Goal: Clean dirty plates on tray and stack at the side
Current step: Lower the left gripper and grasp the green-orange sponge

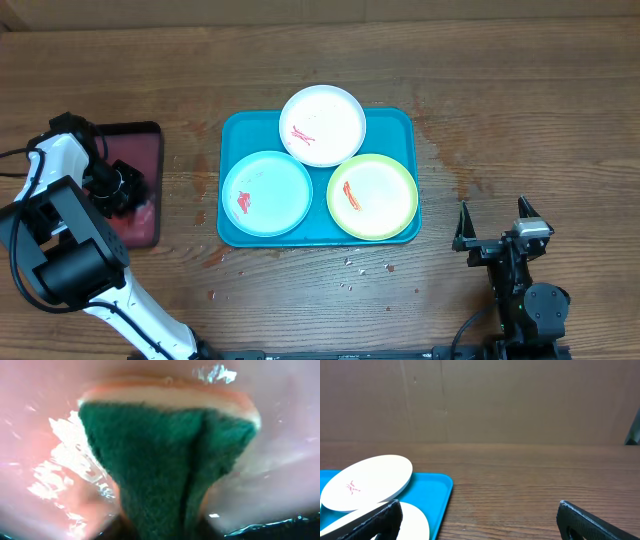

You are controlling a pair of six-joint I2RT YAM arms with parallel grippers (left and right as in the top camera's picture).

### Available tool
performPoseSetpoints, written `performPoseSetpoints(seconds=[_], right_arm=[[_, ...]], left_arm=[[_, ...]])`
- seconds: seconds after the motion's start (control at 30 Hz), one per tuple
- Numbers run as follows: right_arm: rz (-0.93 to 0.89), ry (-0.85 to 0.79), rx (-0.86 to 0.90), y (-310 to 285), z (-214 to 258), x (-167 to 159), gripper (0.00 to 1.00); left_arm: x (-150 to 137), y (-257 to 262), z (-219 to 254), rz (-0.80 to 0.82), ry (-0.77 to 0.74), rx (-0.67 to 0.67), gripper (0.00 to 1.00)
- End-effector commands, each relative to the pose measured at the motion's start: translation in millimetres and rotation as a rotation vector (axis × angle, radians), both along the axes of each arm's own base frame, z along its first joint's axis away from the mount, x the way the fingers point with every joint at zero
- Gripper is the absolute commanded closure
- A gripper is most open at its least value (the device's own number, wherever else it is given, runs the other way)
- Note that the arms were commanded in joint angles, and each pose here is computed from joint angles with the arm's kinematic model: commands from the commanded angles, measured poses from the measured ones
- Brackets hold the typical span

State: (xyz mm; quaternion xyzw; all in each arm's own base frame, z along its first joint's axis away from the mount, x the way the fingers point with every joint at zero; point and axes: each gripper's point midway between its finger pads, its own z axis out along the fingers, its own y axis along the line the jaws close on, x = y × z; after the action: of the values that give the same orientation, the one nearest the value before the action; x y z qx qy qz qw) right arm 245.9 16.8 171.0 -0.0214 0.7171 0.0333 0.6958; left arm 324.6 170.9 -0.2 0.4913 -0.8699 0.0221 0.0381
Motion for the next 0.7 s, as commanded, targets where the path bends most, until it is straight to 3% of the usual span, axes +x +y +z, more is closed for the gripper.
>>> performPoseSetpoints(seconds=[0.0, 0.07, 0.1, 0.13, 0.17, 0.2, 0.43, 0.57, 0.63, 0.67], right_arm=[[-0.005, -0.006, -0.004, -1.1, -1.2, 0.1, 0.00], [-0.005, -0.006, -0.004, -1.1, -1.2, 0.1, 0.00], [-0.005, -0.006, -0.004, -1.1, -1.2, 0.1, 0.00], [-0.005, -0.006, -0.004, -1.1, -1.2, 0.1, 0.00], [-0.005, -0.006, -0.004, -1.1, -1.2, 0.1, 0.00], [-0.005, -0.006, -0.004, -1.1, -1.2, 0.1, 0.00], [-0.005, -0.006, -0.004, -1.1, -1.2, 0.1, 0.00], [-0.005, -0.006, -0.004, -1.1, -1.2, 0.1, 0.00], [-0.005, -0.006, -0.004, -1.1, -1.2, 0.1, 0.00], [-0.005, -0.006, -0.004, -1.1, -1.2, 0.1, 0.00]], left_arm=[[-8.7, -2.7, -21.4, -0.012, 0.054, -0.006, 0.96], [-9.8, 11.1, -21.9, -0.018, 0.069, 0.068, 0.96], [-12.2, 20.8, -21.4, -0.020, 0.086, 0.119, 0.83], [-14.5, 25.5, -20.8, -0.022, 0.099, 0.144, 0.52], [-17.3, 28.6, -20.2, -0.033, 0.113, 0.160, 0.14], [-19.1, 29.6, -19.9, -0.061, 0.121, 0.162, 0.00], [-23.3, 9.5, -20.0, -0.093, 0.121, 0.053, 0.02], [-18.7, -9.4, -19.5, -0.083, 0.085, -0.047, 0.23], [-17.2, -12.4, -19.4, -0.080, 0.075, -0.064, 0.40], [-17.3, -12.1, -19.4, -0.081, 0.076, -0.063, 0.54]])
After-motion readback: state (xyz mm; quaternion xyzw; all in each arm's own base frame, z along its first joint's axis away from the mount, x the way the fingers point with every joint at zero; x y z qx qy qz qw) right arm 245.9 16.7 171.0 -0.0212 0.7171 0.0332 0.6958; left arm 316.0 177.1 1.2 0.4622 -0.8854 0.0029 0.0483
